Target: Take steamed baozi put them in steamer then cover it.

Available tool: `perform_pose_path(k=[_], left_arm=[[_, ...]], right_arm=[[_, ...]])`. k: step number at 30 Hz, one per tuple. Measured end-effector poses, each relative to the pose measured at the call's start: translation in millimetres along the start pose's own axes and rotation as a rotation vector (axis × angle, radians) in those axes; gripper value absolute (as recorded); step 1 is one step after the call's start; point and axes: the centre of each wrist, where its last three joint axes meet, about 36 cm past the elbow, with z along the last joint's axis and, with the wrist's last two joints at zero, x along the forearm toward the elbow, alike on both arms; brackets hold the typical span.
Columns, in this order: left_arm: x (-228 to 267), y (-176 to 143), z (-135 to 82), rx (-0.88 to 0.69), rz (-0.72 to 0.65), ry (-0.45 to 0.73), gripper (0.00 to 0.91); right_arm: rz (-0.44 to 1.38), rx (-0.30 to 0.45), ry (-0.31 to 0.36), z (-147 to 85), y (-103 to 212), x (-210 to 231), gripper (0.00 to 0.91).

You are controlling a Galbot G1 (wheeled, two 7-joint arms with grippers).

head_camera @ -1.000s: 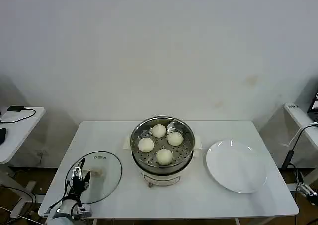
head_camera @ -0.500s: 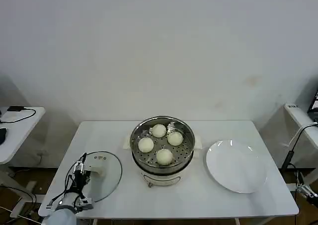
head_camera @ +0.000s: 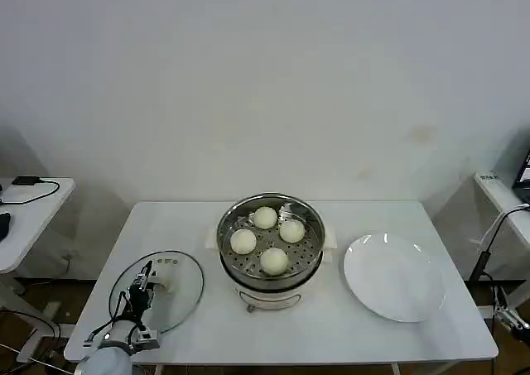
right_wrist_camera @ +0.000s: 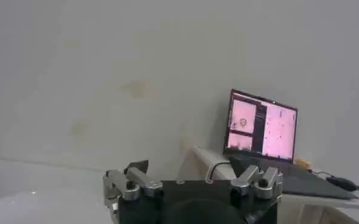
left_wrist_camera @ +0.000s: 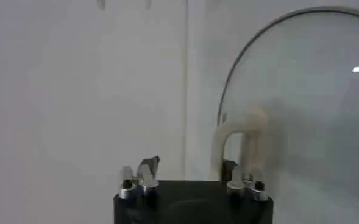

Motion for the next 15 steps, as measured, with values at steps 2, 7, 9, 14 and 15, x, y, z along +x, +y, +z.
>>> perform_pose_path(k=[2,7,9,14,15], left_arm=[[-0.2,-1.6,-0.3,0.004,-0.002,-0.004,0.000],[1.9,-4.7,-2.0,0.022,-0.014,-0.012,0.000],[3.1,-5.6,-2.4,0.025,-0.025,-0.009,0.000],[10.3,-6.5,-6.7,0.025,-0.063,0.000,0.000],[12.3,-6.7,-7.6,0.025,-0.072,0.003,0.000]], right_arm=[[0.002,0.000,-0.001,-0.2,0.1,0.0,0.907],[0.003,-0.004,-0.007,-0.8,2.2,-1.3,0.907],[0.002,-0.005,-0.010,-1.4,3.7,-2.1,0.907],[0.000,-0.004,-0.017,-3.8,7.9,-3.8,0.907],[-0.002,-0.002,-0.018,-4.3,8.5,-3.9,0.907]])
